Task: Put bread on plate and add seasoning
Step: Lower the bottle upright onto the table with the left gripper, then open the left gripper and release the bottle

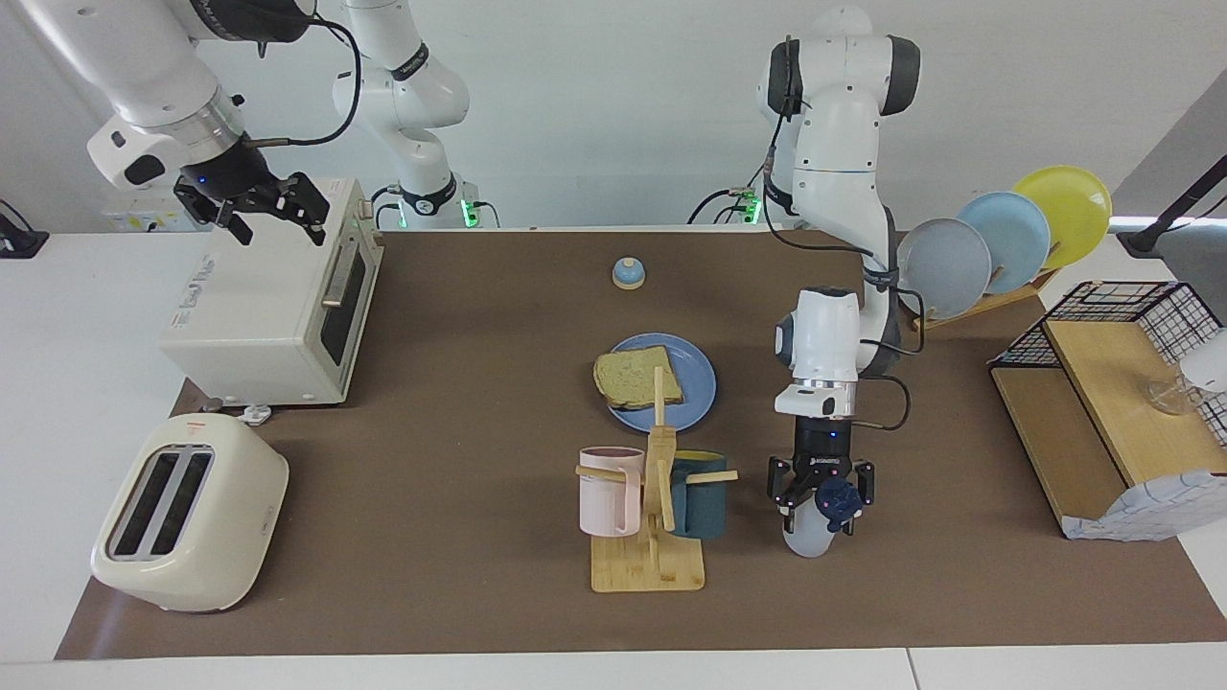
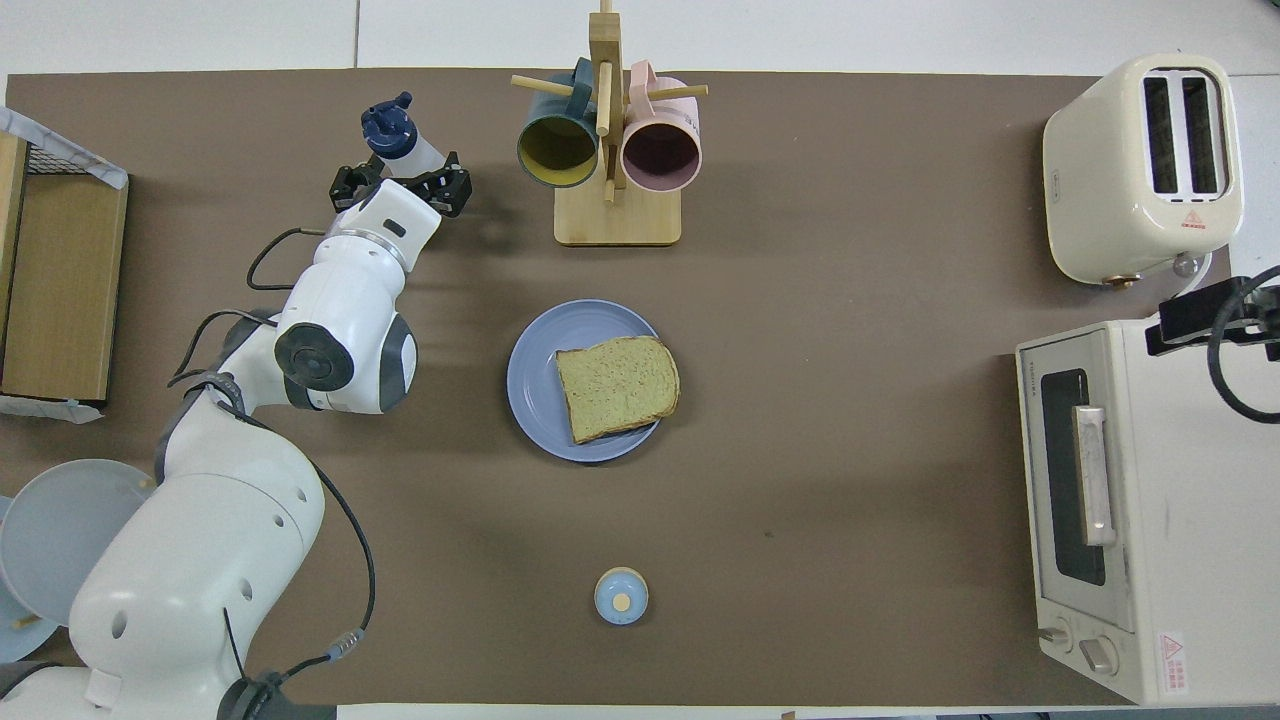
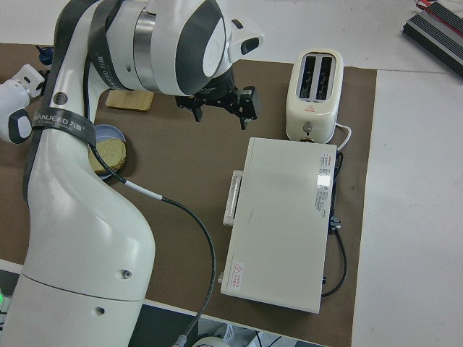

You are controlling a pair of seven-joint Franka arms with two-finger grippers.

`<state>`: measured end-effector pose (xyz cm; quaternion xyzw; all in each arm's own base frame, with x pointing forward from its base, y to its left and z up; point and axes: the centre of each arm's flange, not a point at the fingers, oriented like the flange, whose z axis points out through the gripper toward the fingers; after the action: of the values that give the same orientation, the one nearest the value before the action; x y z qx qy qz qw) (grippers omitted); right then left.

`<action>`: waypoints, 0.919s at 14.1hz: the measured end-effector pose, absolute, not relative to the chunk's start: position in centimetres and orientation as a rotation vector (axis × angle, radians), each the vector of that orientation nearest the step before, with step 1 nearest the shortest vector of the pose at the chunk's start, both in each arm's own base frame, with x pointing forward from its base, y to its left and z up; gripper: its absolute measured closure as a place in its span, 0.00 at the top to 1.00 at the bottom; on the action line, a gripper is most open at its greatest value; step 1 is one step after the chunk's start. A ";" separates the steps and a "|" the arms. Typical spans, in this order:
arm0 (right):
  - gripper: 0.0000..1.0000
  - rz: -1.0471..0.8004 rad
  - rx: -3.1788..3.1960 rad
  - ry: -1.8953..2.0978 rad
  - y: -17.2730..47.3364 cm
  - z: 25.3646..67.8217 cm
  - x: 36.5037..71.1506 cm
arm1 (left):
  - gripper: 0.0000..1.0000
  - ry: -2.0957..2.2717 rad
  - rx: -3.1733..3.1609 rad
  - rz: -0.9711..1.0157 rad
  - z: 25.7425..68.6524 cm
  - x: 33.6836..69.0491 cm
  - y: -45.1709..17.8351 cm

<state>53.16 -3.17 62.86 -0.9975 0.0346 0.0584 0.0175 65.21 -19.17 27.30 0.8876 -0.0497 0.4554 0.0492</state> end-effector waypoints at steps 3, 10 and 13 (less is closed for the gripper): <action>1.00 0.181 -3.099 0.108 -3.2 62.9 53.2 | 1.00 -0.151 2.707 1.385 27.2 65.2 -19.1; 1.00 0.181 -3.099 0.108 -3.2 62.9 53.2 | 1.00 -0.135 2.729 1.369 26.9 64.2 -17.9; 1.00 0.181 -3.099 0.108 -3.2 62.9 53.2 | 1.00 -0.109 2.724 1.360 28.7 62.3 -17.0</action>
<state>53.16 -3.17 62.86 -0.9975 0.0346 0.0584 0.0175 62.32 -16.99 28.75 0.8931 -0.0357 0.4459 0.0476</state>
